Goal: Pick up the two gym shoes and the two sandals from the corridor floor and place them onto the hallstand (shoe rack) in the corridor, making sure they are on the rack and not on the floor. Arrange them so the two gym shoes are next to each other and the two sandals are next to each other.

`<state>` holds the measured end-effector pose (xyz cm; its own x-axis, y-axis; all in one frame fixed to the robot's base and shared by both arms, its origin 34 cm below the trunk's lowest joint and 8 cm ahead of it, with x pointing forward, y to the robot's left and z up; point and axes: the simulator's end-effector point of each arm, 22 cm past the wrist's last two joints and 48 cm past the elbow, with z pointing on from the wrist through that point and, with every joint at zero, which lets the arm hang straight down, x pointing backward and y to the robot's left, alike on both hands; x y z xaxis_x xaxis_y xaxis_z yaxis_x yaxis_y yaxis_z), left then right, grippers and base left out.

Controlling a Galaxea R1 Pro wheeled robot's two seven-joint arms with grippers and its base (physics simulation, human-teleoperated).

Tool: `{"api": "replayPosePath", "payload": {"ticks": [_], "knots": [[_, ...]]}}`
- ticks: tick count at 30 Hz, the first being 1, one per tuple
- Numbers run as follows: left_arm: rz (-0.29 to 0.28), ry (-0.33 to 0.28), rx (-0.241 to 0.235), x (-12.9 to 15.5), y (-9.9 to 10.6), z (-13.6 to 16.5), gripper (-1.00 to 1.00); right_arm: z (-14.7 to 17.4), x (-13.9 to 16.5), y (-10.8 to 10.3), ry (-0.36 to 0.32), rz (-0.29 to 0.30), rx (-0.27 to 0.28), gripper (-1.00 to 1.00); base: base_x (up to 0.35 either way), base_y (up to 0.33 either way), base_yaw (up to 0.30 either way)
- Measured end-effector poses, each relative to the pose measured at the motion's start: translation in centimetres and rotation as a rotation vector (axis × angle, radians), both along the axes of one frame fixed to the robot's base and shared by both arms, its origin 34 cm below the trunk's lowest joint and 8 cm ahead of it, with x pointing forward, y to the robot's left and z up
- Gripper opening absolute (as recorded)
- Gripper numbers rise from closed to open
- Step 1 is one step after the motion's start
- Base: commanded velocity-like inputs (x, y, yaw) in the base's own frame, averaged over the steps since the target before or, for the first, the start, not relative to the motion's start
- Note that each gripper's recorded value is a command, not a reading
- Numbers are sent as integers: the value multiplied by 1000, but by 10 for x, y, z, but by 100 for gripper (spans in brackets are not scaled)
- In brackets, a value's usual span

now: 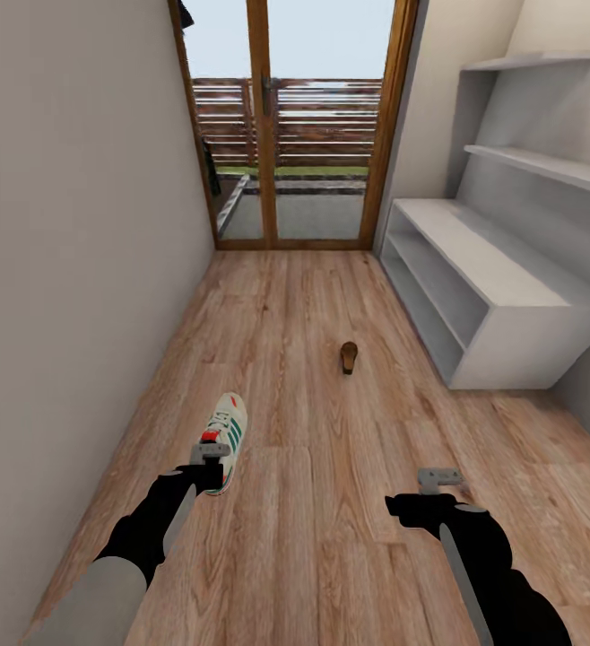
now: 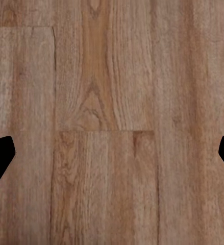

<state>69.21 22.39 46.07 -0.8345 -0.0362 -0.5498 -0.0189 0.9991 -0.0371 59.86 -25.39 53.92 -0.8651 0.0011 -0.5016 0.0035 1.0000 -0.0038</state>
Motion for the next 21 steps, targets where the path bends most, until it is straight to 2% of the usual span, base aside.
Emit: {"api": "replayPosePath", "payload": {"ticks": [21], "knots": [[0,0,1,0,0,0,-100,0,0,-1,1,0,-2,100,274,79,0]]}}
